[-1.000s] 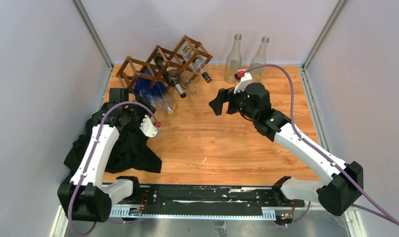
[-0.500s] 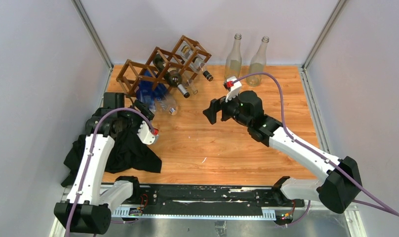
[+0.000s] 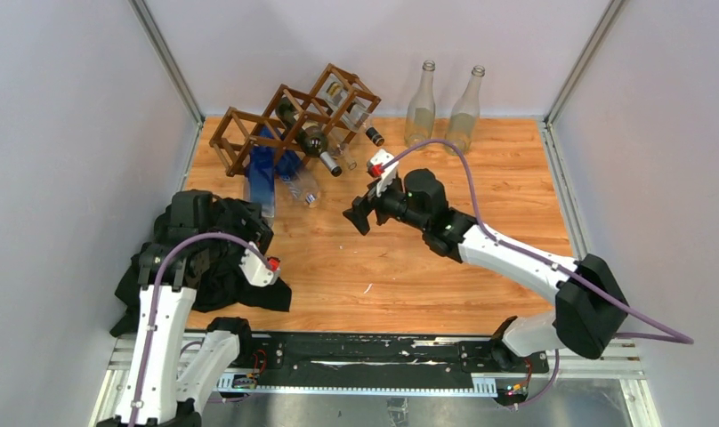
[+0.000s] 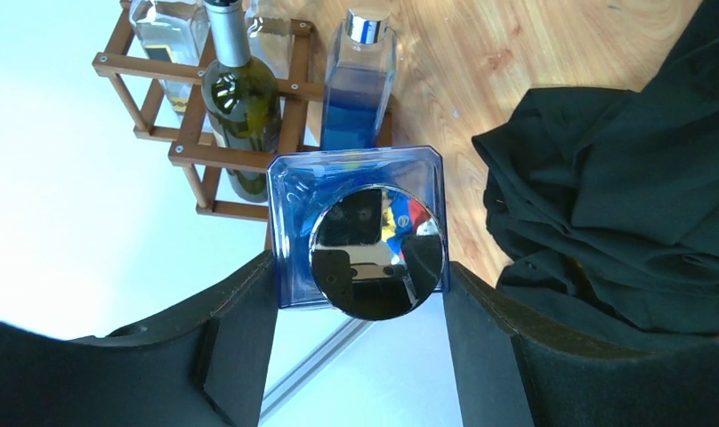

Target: Take the wine bottle off the wine rack

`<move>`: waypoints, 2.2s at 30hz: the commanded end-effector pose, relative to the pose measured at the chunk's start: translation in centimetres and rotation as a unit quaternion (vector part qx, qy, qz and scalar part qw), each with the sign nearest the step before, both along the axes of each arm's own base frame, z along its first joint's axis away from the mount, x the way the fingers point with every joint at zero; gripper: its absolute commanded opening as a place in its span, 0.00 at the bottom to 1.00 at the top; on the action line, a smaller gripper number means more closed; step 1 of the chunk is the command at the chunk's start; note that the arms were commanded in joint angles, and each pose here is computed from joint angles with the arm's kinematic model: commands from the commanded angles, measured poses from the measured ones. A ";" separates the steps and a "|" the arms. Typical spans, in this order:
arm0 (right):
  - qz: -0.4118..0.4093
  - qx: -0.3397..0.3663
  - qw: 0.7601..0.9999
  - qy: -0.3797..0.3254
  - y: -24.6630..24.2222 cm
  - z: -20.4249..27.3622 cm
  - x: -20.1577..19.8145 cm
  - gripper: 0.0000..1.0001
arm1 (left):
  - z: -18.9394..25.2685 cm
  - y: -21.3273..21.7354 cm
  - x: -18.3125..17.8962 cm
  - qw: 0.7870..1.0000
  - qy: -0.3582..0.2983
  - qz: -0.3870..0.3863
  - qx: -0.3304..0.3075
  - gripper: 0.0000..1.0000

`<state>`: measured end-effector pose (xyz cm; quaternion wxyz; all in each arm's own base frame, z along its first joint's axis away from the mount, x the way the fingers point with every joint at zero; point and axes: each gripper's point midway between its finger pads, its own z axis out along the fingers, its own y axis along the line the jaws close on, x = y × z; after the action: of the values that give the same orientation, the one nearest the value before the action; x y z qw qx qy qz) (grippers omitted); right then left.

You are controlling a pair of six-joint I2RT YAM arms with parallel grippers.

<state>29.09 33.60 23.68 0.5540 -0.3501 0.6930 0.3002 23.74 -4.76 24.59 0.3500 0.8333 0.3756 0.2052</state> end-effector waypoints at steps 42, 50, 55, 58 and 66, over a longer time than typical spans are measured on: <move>0.175 -0.011 0.957 -0.230 12.0 -3.0 -9.9 1.00 | 5.8 -5.0 -6.9 0.974 0.098 -0.009 -0.202 0.00; 0.176 0.004 0.956 -0.236 14.7 -3.2 -8.4 1.00 | 5.7 -5.4 -7.7 0.971 0.117 -0.012 -0.206 0.00; 0.218 0.007 0.950 -0.226 16.0 -4.3 -9.3 1.00 | 6.2 -5.7 -7.8 0.970 0.121 -0.017 -0.211 0.00; 0.224 0.009 0.949 -0.222 16.7 -4.7 -9.1 1.00 | 6.5 -6.0 -8.1 0.969 0.121 -0.023 -0.216 0.00; 0.237 0.023 0.945 -0.222 17.3 -3.6 -8.9 0.70 | 6.9 -6.3 -8.2 0.966 0.128 -0.027 -0.223 0.00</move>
<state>20.16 50.41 17.58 0.6002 -0.5565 0.4671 0.3346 14.43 -9.26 27.12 0.4058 0.7634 0.5015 -0.0317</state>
